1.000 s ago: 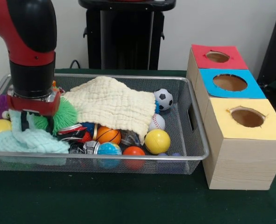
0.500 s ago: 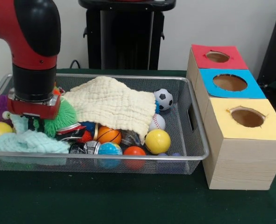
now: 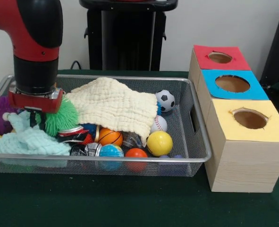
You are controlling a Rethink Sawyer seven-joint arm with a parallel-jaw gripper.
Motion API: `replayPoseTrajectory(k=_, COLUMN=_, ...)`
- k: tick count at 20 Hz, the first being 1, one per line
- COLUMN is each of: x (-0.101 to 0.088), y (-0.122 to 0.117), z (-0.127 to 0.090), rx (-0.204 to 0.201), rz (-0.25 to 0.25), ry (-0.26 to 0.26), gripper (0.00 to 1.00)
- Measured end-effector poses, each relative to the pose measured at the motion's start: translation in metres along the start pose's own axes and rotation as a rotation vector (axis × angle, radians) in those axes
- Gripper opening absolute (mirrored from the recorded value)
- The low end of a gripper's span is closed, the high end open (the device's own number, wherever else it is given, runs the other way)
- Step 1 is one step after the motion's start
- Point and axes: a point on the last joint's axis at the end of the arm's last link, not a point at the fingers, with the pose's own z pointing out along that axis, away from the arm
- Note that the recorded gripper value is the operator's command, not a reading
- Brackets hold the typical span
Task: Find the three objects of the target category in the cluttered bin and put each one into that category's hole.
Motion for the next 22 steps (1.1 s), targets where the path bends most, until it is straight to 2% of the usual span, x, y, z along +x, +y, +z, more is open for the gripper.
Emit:
replayPoseTrajectory(k=5, x=0.006, y=0.007, z=-0.027, rx=-0.034, rz=0.026, ry=-0.001, gripper=0.0)
replayPoseTrajectory(k=6, x=0.009, y=0.012, z=-0.044, rx=-0.052, rz=0.04, ry=-0.004, gripper=0.0)
replayPoseTrajectory(k=13, x=0.018, y=0.029, z=-0.089, rx=-0.091, rz=0.073, ry=-0.009, gripper=0.0)
replayPoseTrajectory(k=22, x=0.033, y=0.053, z=-0.124, rx=-0.138, rz=0.109, ry=0.005, gripper=0.0)
